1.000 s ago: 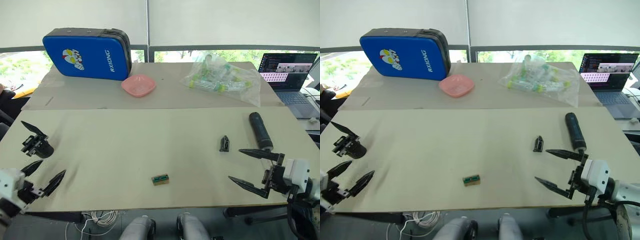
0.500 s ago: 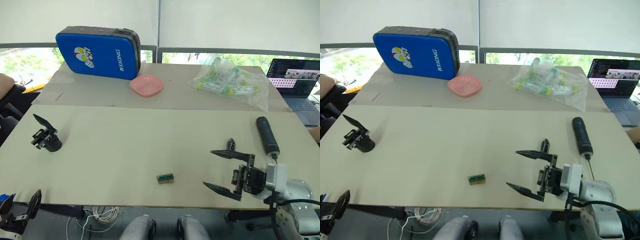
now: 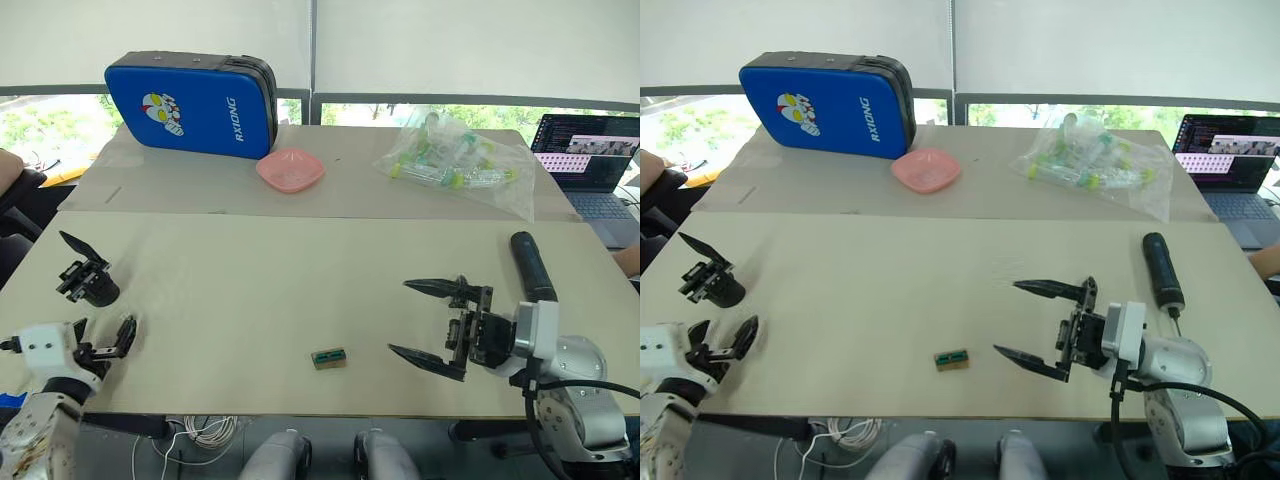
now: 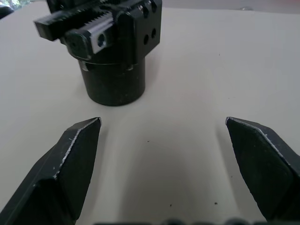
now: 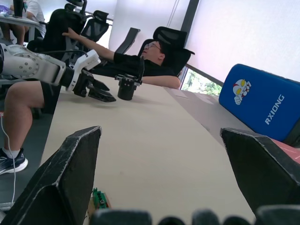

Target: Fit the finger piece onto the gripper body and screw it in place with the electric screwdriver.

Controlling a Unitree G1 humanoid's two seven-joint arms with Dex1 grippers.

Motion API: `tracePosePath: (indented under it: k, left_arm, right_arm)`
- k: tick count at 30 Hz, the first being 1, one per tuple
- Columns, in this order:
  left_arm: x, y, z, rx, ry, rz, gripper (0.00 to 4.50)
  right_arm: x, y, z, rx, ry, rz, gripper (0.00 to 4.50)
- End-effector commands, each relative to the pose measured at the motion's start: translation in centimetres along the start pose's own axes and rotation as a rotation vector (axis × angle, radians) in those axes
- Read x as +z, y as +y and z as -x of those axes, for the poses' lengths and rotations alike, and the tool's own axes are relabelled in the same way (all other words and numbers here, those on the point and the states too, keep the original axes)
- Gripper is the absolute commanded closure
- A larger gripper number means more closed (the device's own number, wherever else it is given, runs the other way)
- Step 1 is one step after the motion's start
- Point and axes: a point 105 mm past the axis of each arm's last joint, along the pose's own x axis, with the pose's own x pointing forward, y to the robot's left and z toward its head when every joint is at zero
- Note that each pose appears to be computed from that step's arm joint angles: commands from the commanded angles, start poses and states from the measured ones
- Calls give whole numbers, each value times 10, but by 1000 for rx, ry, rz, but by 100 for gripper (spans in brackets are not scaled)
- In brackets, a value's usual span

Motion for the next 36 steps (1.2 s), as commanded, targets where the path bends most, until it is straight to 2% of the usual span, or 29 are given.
tracePosePath:
  k: [1, 8, 11, 17, 23, 25, 27, 28, 29, 33, 36]
  left_arm:
    - [4, 4, -10, 61, -10, -41, 0]
    - [8, 2, -29, 116, -42, -22, 0]
    - [10, 10, -40, 169, -52, -22, 0]
    - [6, 13, -56, 209, -44, -22, 0]
    - [-2, 19, -59, 243, -20, -26, 0]
    - [-7, 20, -58, 246, -2, -17, 52]
    - [-9, 21, -56, 250, 3, 14, 122]
    - [-9, 21, -56, 249, 1, 21, 180]
    - [-7, 20, -55, 237, -5, 13, 219]
    - [11, 10, -55, 177, -112, 18, 219]
    - [35, -9, -53, 79, -237, 1, 219]
  right_arm:
    - [12, -3, -4, 4, -15, 37, 3]
    - [14, -9, -4, -15, -4, 52, 3]
    - [14, -10, -5, -15, -2, 52, 3]
    - [10, -11, -2, -17, 7, 53, 3]
    - [7, -11, 5, -30, 22, 60, 3]
    - [6, -10, 7, -36, 25, 63, 0]
    - [4, -9, 9, -41, 29, 67, 0]
    - [4, -10, 10, -45, 31, 69, 0]
    - [4, -10, 11, -50, 33, 71, 0]
    - [1, -7, 15, -51, 44, 69, 0]
    - [-2, -2, 20, -40, 63, 67, 0]
